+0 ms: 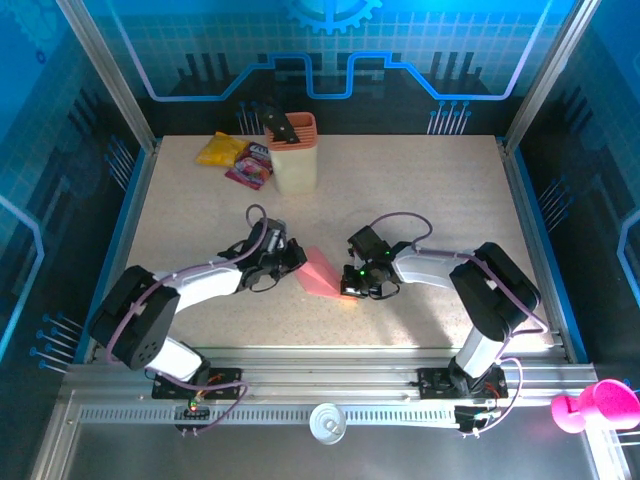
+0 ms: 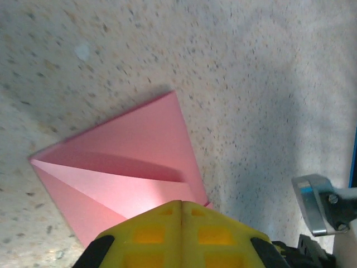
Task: Fold a paper plane with a square sheet of paper (pick it up from the middle)
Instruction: Fourth fold the wing at the center of the table.
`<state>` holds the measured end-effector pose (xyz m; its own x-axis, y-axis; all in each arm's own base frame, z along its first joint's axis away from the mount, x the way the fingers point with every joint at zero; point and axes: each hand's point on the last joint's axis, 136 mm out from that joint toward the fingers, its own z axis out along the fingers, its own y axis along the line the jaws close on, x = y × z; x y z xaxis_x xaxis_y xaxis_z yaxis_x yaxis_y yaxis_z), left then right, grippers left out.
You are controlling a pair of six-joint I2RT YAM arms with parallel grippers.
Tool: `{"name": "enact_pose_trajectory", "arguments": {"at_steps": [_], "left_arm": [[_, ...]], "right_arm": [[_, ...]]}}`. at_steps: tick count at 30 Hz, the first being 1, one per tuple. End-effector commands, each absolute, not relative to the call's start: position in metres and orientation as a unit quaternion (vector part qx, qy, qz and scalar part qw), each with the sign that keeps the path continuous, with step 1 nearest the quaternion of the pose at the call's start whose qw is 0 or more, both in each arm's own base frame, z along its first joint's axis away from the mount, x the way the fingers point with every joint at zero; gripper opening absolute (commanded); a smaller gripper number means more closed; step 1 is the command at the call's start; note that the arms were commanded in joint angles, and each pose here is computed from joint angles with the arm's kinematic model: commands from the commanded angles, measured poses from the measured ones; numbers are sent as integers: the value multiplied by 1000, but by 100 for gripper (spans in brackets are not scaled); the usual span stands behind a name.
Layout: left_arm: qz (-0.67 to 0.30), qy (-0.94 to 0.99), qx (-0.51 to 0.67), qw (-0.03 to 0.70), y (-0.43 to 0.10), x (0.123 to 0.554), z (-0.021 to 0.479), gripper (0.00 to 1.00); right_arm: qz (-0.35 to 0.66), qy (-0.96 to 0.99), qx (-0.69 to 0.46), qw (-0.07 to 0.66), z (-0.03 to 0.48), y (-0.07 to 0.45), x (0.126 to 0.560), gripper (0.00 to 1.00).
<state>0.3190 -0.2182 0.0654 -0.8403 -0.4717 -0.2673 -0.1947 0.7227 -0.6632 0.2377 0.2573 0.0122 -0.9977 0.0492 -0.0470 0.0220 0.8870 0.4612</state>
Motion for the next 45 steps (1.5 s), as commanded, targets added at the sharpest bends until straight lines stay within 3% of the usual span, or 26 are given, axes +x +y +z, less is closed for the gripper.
{"name": "enact_pose_trajectory", "arguments": {"at_steps": [1, 11, 16, 18, 30, 45], "left_arm": [[-306, 912, -186, 201, -222, 323, 49, 4], [-288, 927, -179, 161, -234, 324, 9, 3], [-276, 931, -178, 160, -229, 320, -1, 1], [-274, 932, -178, 159, -228, 319, -3, 1], [-268, 935, -175, 154, -228, 319, -11, 0], [-264, 936, -177, 152, -226, 316, -18, 0]], "right_arm": [[189, 982, 24, -3, 3, 239, 221, 0], [235, 970, 15, 54, 55, 243, 231, 2], [244, 967, 33, 65, 61, 223, 226, 29], [247, 966, 41, 60, 55, 217, 223, 33], [252, 965, 67, 29, 23, 213, 210, 34], [297, 951, 85, 29, 27, 229, 219, 32]]}}
